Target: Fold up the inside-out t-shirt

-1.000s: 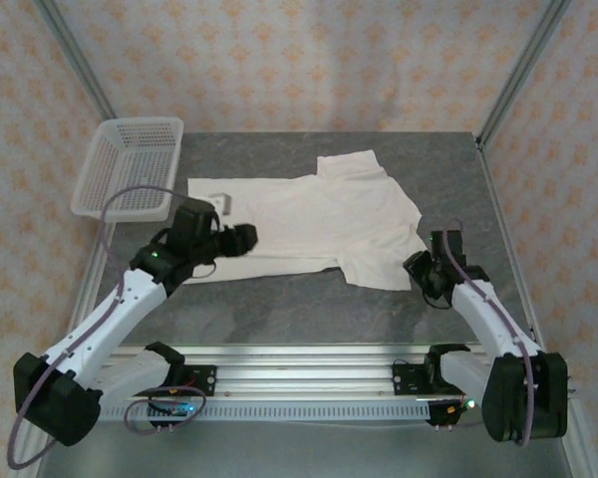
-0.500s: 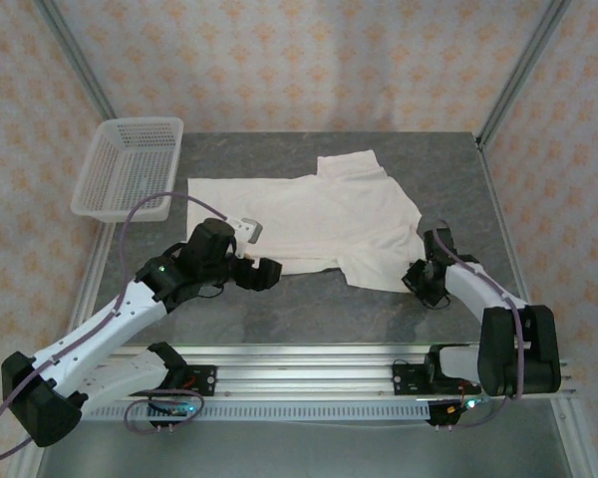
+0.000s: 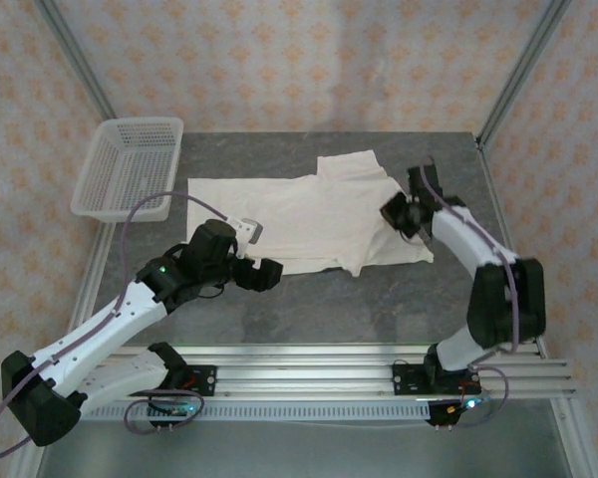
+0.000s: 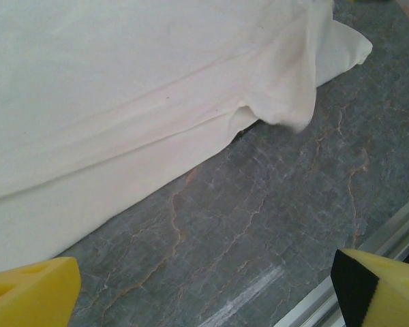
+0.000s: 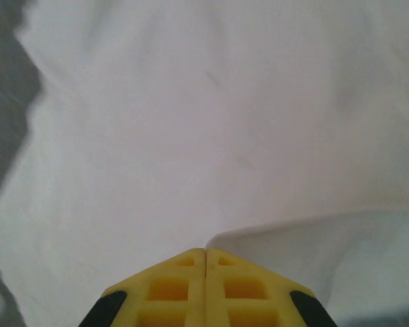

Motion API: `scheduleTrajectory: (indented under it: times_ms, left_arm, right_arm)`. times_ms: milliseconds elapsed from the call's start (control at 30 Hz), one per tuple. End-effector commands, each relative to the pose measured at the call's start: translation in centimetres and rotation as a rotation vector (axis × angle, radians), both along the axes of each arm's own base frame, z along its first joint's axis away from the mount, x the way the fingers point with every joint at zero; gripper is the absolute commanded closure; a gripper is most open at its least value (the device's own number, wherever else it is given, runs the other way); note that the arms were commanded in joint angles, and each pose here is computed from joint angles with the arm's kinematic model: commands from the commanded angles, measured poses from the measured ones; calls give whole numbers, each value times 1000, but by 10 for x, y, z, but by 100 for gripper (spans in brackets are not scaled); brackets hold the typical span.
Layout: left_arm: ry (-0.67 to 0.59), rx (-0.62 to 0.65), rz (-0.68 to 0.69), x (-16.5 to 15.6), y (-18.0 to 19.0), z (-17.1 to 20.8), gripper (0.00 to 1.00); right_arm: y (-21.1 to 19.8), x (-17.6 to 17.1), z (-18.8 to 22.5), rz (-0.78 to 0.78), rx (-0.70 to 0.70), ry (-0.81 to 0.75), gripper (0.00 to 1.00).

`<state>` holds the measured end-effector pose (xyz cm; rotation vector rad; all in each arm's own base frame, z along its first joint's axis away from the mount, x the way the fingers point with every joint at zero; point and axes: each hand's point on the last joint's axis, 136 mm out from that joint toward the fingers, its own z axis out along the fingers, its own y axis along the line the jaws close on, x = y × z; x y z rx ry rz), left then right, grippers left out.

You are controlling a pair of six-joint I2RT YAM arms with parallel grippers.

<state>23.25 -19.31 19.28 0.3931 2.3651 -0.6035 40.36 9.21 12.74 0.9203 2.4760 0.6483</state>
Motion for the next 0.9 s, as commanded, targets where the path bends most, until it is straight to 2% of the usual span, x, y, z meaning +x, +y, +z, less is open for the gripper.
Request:
scheduleTrajectory:
  times_ms: [0,100,133,167,200,233,400,433,467,500,567,600,667,867]
  left_arm:
    - [-10,14,29,-3,8,2,4]
    - [9,13,51,-5,11,-5,3]
    - [18,12,57,-6,12,-8,3]
    - [26,14,64,-6,12,-11,2]
    - [37,21,81,-6,14,-15,2]
    - [45,35,107,-4,18,-19,2]
    - [62,152,352,13,54,-36,2]
    - [61,174,405,17,61,-38,5]
    - [53,201,449,22,67,-40,15]
    - [59,208,525,29,75,-44,33]
    - [85,243,638,42,91,-56,80]
    - [120,252,694,49,100,-65,98]
    - [177,258,772,62,113,-82,100]
    - [282,314,949,73,150,-126,100]
  right_arm:
    - [-5,53,-4,-63,-43,0,100]
    - [-5,95,-10,-85,-35,10,100]
    - [-4,105,-12,-84,-32,22,90]
    - [-2,109,-12,-75,-30,39,73]
    - [-1,112,-12,-66,-30,58,64]
    - [-2,110,-10,-56,-41,65,60]
    - [-32,71,10,-100,-75,12,56]
    - [-39,58,9,-110,-79,6,56]
    - [-47,43,4,-121,-91,9,59]
    - [-53,27,-5,-127,-107,22,63]
    - [-61,0,-26,-135,-133,49,75]
    - [-65,-12,-40,-142,-145,74,84]
    - [-74,-30,-63,-156,-153,127,99]
    - [-94,-63,-115,-200,-166,255,100]
